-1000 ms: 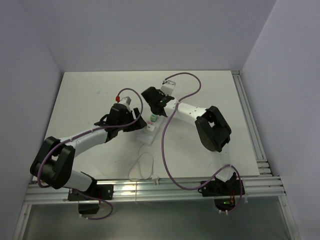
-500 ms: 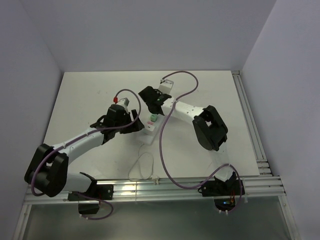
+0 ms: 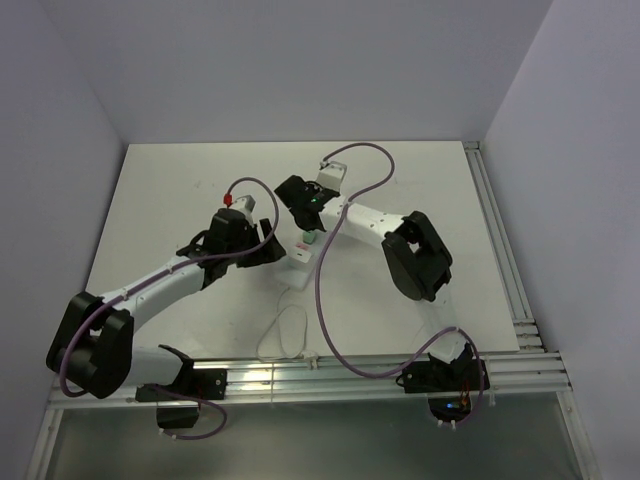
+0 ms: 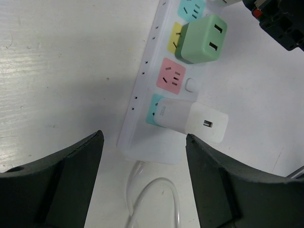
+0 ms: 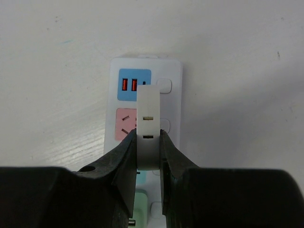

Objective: Insert the plug

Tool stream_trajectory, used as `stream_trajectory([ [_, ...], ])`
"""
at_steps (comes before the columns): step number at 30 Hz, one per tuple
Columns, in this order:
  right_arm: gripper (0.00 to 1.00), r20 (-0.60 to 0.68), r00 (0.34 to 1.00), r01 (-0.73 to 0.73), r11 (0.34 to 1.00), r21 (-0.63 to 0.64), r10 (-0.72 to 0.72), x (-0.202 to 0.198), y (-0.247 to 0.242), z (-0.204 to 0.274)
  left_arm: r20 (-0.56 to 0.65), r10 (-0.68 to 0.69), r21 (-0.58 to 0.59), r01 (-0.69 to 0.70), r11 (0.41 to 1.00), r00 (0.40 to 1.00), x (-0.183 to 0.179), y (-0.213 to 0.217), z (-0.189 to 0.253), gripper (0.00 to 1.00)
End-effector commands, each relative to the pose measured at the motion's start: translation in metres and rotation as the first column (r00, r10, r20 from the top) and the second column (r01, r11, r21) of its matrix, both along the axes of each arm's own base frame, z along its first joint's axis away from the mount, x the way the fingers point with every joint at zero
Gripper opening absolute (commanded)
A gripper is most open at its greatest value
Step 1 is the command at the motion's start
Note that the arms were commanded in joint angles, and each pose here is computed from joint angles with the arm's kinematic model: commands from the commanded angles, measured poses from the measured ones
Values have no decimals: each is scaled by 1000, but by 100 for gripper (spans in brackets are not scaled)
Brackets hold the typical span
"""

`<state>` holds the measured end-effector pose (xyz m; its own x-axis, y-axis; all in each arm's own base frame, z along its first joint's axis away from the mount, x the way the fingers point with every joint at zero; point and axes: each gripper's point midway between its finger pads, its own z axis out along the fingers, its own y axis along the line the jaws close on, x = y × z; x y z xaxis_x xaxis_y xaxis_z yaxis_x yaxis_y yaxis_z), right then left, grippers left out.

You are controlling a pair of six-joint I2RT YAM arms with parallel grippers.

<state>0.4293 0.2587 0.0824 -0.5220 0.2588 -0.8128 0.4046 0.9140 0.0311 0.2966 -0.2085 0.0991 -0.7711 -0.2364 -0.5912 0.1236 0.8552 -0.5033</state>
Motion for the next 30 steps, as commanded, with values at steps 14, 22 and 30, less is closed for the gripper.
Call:
stream_trajectory([
  [14, 0, -217, 973, -117, 982, -147, 84, -18, -5, -33, 15, -41, 0, 41, 999, 999, 5, -5, -6, 76],
  [22, 0, -217, 969, -150, 981, -124, 121, -14, 4, -36, 21, -79, -32, 79, 996, 997, 13, -18, -18, 75],
  [30, 0, -159, 979, -141, 986, -90, 125, -7, 9, -21, 32, -89, -43, 91, 995, 996, 14, -21, -17, 74],
])
